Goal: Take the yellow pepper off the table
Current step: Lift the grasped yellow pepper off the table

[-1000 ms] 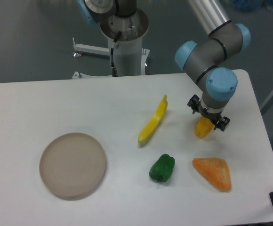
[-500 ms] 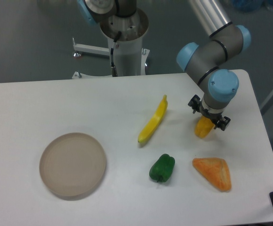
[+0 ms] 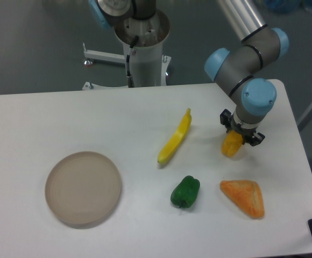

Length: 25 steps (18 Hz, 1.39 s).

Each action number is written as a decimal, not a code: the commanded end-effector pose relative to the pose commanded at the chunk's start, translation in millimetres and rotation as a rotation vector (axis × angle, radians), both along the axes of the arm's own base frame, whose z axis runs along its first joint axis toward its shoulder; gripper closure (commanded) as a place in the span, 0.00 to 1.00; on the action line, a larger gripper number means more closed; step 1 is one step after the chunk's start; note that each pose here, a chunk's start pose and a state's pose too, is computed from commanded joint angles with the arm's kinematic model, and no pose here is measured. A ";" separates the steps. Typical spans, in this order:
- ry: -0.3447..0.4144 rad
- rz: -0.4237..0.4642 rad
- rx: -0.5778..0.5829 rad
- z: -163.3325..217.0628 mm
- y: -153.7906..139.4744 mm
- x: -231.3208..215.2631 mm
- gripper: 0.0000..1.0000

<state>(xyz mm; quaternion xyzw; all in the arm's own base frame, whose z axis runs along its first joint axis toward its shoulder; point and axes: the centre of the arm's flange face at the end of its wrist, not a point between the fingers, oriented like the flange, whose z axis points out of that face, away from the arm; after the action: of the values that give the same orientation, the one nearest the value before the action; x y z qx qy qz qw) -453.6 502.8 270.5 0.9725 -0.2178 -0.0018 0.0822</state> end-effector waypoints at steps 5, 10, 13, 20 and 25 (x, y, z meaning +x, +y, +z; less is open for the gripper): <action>0.028 0.005 0.037 22.7 7.3 -10.8 0.53; 0.021 0.008 0.178 63.1 32.0 -8.6 0.53; -0.003 0.002 0.269 83.6 42.9 -5.0 0.53; -0.018 -0.015 0.342 98.8 75.9 13.7 0.53; -0.016 -0.024 0.338 98.9 83.1 21.2 0.53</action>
<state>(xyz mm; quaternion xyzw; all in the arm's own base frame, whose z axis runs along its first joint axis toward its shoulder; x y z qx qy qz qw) -432.4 585.9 369.4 0.9698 -0.2266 -0.0318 -0.0843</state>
